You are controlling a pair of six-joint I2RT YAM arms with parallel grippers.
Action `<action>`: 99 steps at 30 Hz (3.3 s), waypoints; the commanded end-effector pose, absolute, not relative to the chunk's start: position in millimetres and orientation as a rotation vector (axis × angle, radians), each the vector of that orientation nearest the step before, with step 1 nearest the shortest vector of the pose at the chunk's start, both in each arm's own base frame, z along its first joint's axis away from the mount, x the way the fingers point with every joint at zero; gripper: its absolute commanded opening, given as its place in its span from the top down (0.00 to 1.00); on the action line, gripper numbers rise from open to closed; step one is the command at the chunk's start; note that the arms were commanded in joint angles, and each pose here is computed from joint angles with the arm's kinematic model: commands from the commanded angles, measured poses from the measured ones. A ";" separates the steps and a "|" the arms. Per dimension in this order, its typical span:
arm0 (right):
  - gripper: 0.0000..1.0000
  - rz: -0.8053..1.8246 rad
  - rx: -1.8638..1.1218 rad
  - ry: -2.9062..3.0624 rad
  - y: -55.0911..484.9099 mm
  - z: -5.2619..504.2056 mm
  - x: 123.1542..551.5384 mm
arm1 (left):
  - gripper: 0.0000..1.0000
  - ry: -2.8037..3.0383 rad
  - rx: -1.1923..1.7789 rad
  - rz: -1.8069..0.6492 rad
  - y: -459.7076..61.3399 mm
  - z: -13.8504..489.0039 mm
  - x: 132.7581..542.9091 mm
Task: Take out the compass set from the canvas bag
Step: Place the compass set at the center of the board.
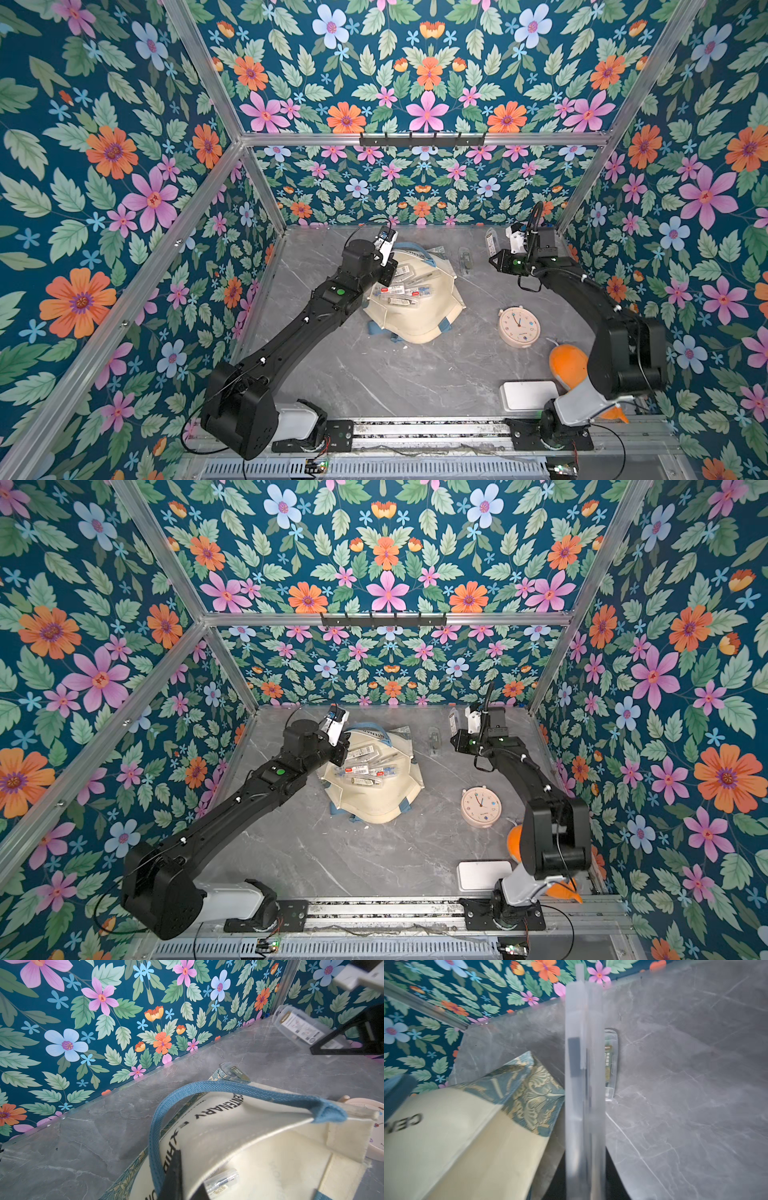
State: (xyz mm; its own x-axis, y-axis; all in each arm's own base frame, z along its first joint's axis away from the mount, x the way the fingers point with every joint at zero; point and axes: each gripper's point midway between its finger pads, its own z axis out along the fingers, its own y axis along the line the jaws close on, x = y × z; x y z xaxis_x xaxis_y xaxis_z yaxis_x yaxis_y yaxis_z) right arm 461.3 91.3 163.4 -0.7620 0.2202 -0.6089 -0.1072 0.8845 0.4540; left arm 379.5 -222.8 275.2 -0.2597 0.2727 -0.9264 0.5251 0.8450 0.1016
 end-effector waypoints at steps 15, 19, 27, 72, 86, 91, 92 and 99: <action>0.98 0.754 0.241 2.560 91.0 56.1 522.1 | 1.00 1.826 0.586 -0.311 -227.6 283.3 380.4; 0.94 0.761 0.257 2.592 91.5 50.5 521.6 | 1.00 1.824 0.587 -0.313 -227.6 284.2 379.9; 0.84 0.783 0.280 2.633 93.5 42.2 520.4 | 1.00 1.821 0.588 -0.322 -228.7 284.8 379.1; 0.49 0.692 0.299 2.702 84.8 41.6 552.9 | 1.00 1.817 0.589 -0.326 -227.8 286.5 376.6; 0.48 0.684 0.266 2.682 84.5 50.9 556.4 | 1.00 1.818 0.592 -0.328 -228.2 286.0 376.2; 0.47 0.692 0.273 2.676 85.6 50.0 561.1 | 1.00 1.816 0.591 -0.329 -227.6 287.2 375.3; 0.47 0.699 0.282 2.670 85.5 49.6 562.8 | 1.00 1.815 0.591 -0.330 -227.8 287.1 375.3; 0.47 0.701 0.307 2.668 85.4 49.1 567.4 | 1.00 1.818 0.593 -0.342 -229.9 285.7 375.8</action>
State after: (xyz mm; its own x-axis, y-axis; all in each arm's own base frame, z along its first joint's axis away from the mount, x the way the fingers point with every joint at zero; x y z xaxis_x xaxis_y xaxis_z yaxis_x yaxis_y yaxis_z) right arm 569.0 85.0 47.5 -0.9088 0.2863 -0.3036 0.1005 0.8563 0.5067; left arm 374.4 -226.0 274.9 -0.2642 0.2573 -0.9295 0.5459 0.8344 0.0758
